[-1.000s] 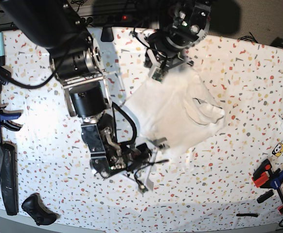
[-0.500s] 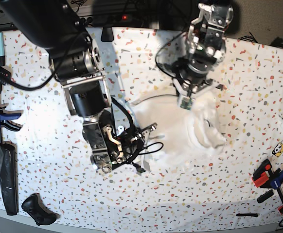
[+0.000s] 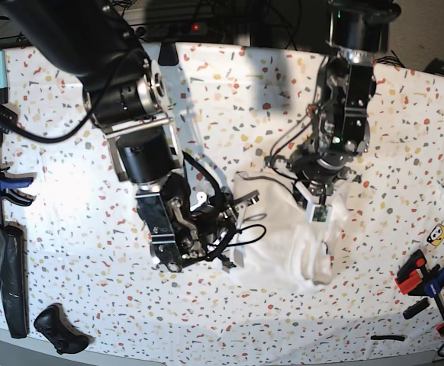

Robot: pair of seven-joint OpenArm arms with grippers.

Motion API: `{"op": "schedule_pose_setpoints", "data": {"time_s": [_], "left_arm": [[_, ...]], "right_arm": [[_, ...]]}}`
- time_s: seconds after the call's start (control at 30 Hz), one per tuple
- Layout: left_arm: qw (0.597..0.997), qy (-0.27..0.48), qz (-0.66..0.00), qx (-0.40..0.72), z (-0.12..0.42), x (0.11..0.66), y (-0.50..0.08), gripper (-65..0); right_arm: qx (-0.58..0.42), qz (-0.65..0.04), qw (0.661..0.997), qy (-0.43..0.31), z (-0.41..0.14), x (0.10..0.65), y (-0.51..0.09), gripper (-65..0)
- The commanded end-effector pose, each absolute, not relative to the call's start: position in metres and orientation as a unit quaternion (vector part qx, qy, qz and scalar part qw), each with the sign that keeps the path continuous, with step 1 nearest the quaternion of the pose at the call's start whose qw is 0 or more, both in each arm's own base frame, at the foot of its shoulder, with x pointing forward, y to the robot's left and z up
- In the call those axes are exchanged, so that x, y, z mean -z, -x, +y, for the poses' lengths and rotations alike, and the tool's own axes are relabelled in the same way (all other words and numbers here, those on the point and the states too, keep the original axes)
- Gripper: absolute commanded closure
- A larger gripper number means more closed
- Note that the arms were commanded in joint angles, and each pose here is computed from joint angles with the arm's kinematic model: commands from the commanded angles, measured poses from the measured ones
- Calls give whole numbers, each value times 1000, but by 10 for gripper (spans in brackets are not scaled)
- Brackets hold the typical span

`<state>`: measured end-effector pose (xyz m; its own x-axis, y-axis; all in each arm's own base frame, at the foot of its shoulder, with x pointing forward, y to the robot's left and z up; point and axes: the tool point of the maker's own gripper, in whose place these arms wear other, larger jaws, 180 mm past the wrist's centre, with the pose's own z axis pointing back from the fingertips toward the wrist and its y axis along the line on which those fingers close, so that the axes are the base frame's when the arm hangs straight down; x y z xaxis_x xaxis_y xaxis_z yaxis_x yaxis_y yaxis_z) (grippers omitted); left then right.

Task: Fold the T-shirt properly
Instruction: 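Grasp the bundle edges with both grippers and fold them inward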

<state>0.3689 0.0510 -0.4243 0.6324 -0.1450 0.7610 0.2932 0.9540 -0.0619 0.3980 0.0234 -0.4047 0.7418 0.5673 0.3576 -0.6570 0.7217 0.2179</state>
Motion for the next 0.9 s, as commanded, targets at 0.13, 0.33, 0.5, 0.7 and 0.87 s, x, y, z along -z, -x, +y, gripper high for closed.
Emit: {"op": "schedule_pose_setpoints", "data": {"time_s": [0.13,0.33,0.5,0.7,0.87], "left_arm": [[901,51,-409,134,64,416,-391,0],[897,48,-418,134,65,409,-399,0],[905,46,-401,135,66,414,-395,0],[911,44,-388,135,67,418,-391,0],[923,40,-357,136,70,426,-383,0]], "right_arm": [[-346,-177,906,-170,34,380,-420,0],[-327,-200,921,-65,-7,373,-449,0],[-295,-271,916,-5,-35,351,-488,0],[-271,-381,884,-17,-29,316,-523,0],[-215,-436,874,8,-42,305,-542,0]]}}
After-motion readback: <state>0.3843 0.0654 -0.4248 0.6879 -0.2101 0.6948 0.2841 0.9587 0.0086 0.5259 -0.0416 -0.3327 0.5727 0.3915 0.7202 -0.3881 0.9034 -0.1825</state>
